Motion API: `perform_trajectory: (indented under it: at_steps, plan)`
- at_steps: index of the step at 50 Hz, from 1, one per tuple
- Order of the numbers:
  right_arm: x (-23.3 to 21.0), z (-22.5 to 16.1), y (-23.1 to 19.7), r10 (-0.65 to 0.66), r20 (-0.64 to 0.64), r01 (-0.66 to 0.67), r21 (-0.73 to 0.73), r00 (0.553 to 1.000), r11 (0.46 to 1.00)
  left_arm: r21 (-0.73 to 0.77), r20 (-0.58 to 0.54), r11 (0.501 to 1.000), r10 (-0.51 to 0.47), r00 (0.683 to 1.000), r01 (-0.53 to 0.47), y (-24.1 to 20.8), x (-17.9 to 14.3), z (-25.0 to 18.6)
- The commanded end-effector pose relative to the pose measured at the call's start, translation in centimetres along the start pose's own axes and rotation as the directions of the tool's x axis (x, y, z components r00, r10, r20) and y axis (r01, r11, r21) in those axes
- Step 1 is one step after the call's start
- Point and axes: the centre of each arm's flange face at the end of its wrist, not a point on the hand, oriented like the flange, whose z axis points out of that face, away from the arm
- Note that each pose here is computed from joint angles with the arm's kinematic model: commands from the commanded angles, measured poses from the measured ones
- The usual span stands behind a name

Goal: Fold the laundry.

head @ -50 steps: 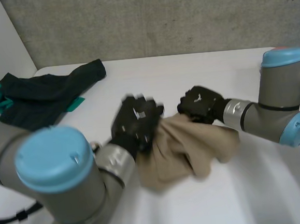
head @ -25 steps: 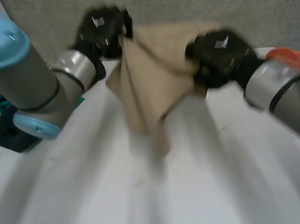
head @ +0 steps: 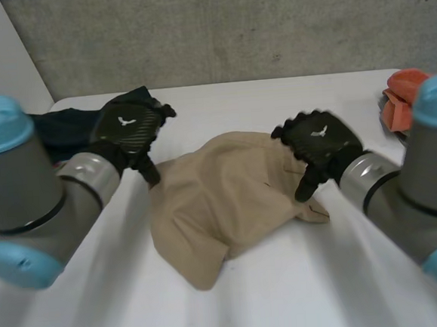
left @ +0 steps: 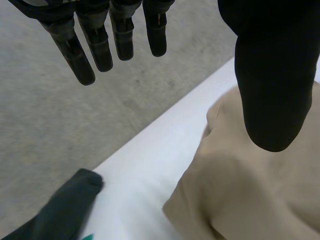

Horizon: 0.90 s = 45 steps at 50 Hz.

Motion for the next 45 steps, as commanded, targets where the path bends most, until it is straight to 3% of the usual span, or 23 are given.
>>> perform_trajectory:
  at_steps: [1,9,13,18,29,36,45]
  plan:
    - [2.1,-2.1,-1.4,0.012,-0.041,-0.013,-0.011,0.999,1.000,-0.060,0.064,0.997,-0.046,0.997,0.049,0.0,0.5,-5.7]
    - [1.4,-1.7,2.3,-0.043,0.004,0.043,-0.140,0.999,0.989,-0.253,-0.028,0.966,-0.072,0.997,0.063,4.5,4.5,-9.8]
    - [0.3,-0.9,4.4,-0.039,0.038,0.045,-0.169,0.998,0.985,-0.305,-0.063,0.951,-0.068,0.996,0.046,6.3,6.0,-9.9]
    - [-1.1,0.4,6.0,-0.030,0.045,0.036,-0.134,0.999,0.990,-0.321,-0.024,0.946,-0.049,0.998,0.039,8.0,6.3,-8.5]
    - [-2.5,3.5,7.9,-0.047,0.034,0.049,-0.052,0.998,0.997,-0.219,-0.003,0.976,-0.016,1.000,0.015,10.1,7.5,-4.6]
    - [-2.2,4.9,8.1,-0.054,0.016,0.055,-0.035,0.998,0.998,-0.068,0.015,0.995,0.075,0.997,-0.074,10.1,8.4,-2.1]
    - [-0.2,3.3,3.8,-0.080,-0.031,0.081,0.038,0.996,0.996,0.068,0.066,0.985,0.155,0.986,-0.159,8.8,8.5,0.1]
